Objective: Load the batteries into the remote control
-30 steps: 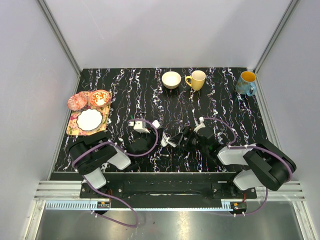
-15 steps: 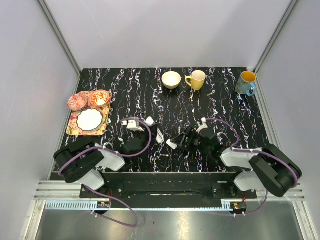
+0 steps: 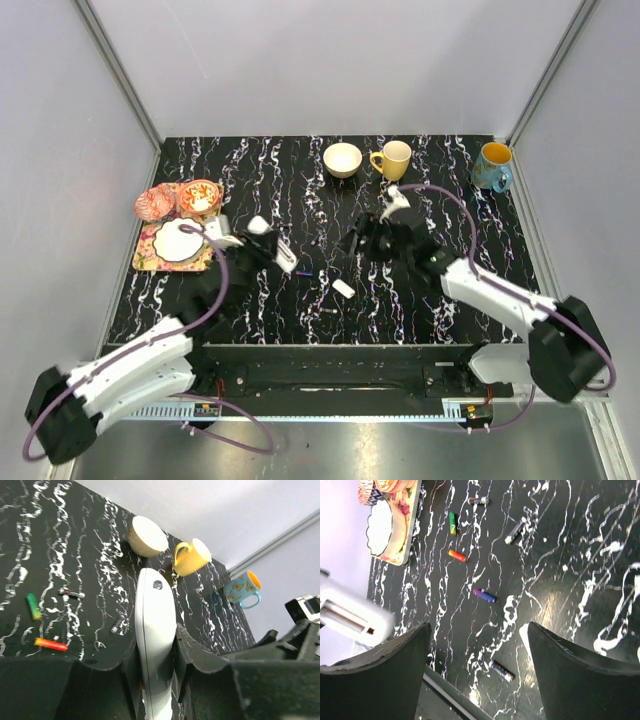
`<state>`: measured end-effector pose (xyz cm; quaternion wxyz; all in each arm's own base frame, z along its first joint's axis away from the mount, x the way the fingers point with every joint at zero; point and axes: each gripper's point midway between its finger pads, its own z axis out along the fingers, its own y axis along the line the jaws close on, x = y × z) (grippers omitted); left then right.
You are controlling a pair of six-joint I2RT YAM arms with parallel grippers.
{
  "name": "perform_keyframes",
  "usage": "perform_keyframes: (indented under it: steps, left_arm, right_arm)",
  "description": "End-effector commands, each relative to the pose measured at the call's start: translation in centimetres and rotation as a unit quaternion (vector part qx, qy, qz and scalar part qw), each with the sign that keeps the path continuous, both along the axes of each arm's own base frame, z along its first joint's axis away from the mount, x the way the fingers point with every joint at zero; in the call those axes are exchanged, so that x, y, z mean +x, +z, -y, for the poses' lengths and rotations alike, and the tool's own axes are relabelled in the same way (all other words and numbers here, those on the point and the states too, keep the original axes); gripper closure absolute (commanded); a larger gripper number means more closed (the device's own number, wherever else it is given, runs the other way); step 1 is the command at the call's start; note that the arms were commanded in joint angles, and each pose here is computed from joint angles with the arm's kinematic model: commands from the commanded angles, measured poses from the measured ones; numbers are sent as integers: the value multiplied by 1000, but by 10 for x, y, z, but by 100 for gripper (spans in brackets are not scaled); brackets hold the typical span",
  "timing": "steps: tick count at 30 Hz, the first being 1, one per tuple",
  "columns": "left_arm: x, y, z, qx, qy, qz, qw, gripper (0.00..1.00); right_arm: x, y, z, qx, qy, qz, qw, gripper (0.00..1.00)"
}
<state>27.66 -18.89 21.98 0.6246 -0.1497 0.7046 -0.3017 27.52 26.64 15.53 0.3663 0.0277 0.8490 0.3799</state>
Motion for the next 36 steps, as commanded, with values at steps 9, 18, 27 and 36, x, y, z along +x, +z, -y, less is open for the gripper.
perform_keyframes:
  steps: [9, 18, 27, 36]
  left_arm:
    - [-51, 14, -37, -27, -97, -48, 994, 100]
    - [-61, 10, 5, -91, -247, -73, 962, 100]
    - [-79, 37, 21, -195, -367, 15, 909, 100]
    - [-79, 56, 3, -243, -372, 56, 894, 100]
  right_arm:
    - [34, -62, -14, -202, 54, -33, 977, 20]
    - [22, -52, -46, -273, 95, 12, 957, 21]
    - [14, -40, -27, -275, 85, 35, 957, 20]
    - [24, -37, -52, -236, 114, 91, 961, 21]
